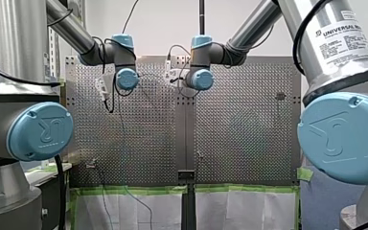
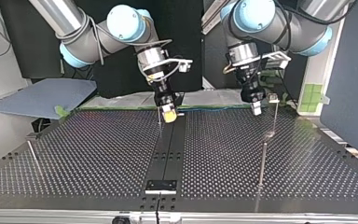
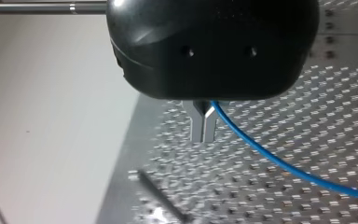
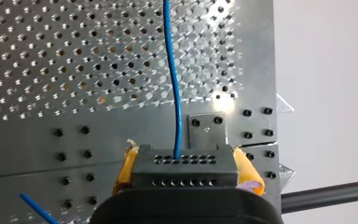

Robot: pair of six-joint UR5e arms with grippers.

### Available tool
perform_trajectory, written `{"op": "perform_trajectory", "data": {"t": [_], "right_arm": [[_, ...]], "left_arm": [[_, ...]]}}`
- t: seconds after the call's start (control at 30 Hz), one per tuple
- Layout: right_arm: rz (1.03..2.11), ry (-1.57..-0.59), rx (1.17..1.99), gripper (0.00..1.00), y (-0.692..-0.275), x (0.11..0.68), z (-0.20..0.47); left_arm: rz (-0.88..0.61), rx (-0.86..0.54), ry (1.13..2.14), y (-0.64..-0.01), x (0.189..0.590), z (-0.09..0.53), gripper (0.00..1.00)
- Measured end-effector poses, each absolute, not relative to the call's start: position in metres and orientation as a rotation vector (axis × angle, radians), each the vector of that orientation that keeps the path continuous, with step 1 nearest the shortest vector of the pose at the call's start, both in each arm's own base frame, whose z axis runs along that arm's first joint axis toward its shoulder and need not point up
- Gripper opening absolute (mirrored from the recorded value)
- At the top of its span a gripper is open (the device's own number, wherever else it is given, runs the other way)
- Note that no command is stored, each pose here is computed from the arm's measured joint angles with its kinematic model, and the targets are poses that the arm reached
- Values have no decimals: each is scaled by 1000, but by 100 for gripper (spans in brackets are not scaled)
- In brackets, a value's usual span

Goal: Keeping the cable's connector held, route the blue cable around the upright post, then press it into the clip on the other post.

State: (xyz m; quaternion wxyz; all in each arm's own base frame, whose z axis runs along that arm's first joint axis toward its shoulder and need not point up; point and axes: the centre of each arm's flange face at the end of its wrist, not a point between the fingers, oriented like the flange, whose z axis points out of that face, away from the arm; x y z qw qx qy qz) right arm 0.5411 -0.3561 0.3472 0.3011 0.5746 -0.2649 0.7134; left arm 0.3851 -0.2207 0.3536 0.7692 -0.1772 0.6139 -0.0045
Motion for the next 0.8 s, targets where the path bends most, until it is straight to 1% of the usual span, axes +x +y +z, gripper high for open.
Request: {"op": "perform_trajectory", "data": {"t": [0.27, 0.5, 0.63, 0.8], "right_arm": [[1921, -687, 1515, 0, -362, 549, 375], [1940, -675, 1491, 0, -367, 555, 400], [1958, -661, 1471, 0, -370, 559, 418], [1983, -636, 1447, 0, -373, 563, 438]], "left_arm": [[-1, -383, 1276, -211, 386, 405, 0], [-18, -383, 1221, -200, 383, 451, 0], [-25, -378, 1219, -195, 390, 464, 0], [-33, -381, 1242, -186, 411, 466, 0]]}}
